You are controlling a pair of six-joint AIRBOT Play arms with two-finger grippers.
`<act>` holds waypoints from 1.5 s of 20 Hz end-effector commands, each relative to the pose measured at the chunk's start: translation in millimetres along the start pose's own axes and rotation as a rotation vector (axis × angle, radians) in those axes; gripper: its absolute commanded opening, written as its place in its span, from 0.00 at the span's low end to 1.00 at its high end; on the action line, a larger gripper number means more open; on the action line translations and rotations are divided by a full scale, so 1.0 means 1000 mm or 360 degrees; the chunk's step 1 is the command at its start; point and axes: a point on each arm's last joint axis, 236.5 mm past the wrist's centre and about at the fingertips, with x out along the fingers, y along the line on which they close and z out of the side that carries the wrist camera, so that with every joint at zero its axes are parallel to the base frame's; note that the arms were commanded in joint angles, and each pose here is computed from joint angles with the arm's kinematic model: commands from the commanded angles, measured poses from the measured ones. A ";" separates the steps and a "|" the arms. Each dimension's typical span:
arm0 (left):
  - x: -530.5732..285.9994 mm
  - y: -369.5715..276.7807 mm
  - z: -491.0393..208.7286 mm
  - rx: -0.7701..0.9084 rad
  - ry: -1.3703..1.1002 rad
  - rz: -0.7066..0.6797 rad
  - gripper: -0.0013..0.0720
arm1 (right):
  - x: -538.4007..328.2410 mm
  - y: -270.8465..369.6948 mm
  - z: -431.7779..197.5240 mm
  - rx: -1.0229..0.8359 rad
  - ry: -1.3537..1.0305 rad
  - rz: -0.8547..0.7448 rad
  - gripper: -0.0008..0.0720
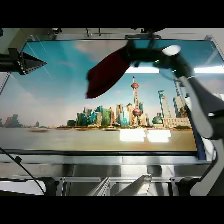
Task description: Fold the shirts.
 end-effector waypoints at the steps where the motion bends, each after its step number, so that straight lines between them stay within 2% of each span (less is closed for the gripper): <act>1: 0.000 0.000 0.000 -0.0002 -0.0001 0.0000 0.03 | -0.125 0.030 0.091 -0.0037 -0.0399 -0.0166 0.04; 6: 0.000 -0.001 -0.002 -0.0003 0.0013 -0.0007 0.03 | -0.294 0.004 0.129 0.0283 -0.0775 -0.0660 0.04; 10: 0.000 -0.002 -0.004 -0.0002 0.0026 -0.0015 0.03 | -0.403 -0.021 0.088 0.0568 -0.0897 -0.1140 0.04; 15: 0.002 0.000 -0.005 -0.0011 0.0034 -0.0019 0.03 | -0.489 -0.006 0.060 0.0651 -0.1153 -0.1411 0.04; 18: 0.009 -0.004 -0.007 -0.0001 0.0056 -0.0033 0.03 | -0.517 -0.002 0.052 0.0628 -0.1261 -0.1558 0.04; 25: 0.031 -0.019 -0.015 0.0033 0.0142 -0.0086 0.03 | -0.546 -0.062 -0.029 0.0970 -0.0902 -0.2099 0.04; 30: 0.049 -0.032 -0.022 0.0064 0.0208 -0.0128 0.03 | -0.547 -0.090 -0.083 0.1165 -0.0697 -0.2248 0.04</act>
